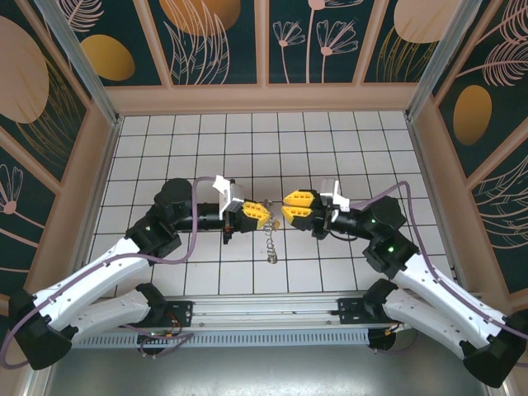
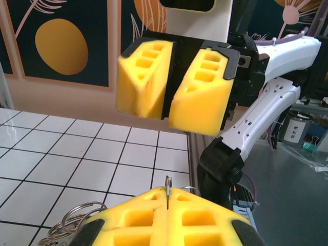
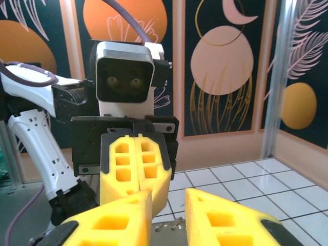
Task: Put the keys on the keyring
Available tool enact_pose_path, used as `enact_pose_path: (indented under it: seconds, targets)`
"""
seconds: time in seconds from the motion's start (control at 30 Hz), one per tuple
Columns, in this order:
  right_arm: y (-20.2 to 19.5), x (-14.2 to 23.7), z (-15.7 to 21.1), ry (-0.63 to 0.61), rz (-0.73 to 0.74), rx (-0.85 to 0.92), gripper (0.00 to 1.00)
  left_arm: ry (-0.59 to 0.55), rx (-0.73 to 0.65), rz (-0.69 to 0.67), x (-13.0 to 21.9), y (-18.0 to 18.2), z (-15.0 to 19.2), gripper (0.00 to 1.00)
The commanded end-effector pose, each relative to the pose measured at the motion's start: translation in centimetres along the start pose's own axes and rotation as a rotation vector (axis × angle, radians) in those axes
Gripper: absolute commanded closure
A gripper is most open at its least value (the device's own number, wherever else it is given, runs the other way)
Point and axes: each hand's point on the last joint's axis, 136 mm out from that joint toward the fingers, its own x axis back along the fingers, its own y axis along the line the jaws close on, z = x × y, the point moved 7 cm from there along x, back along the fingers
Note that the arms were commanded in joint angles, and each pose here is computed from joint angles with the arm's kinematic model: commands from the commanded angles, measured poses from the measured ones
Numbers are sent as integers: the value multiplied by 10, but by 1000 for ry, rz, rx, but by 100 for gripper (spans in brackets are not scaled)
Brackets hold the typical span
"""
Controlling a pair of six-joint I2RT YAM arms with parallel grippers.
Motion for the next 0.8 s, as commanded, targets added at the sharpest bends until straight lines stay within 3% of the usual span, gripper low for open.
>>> enact_pose_path:
  seconds: [0.0,0.13,0.37,0.77]
  targets:
    - [1,-5,-9,-13,-56,-26,78,-65,-106,12,6,-7,-14,100]
    - [3,-8,-6,12,-83,-43,78,-55,-111,10,7,-7,-12,100]
    - [13,-3,5,41,-134,-49,69,-45,-110,13,6,-7,-12,100]
    - [9,-11,14,79,-160,-52,73,-32,-98,22,5,-7,-14,100]
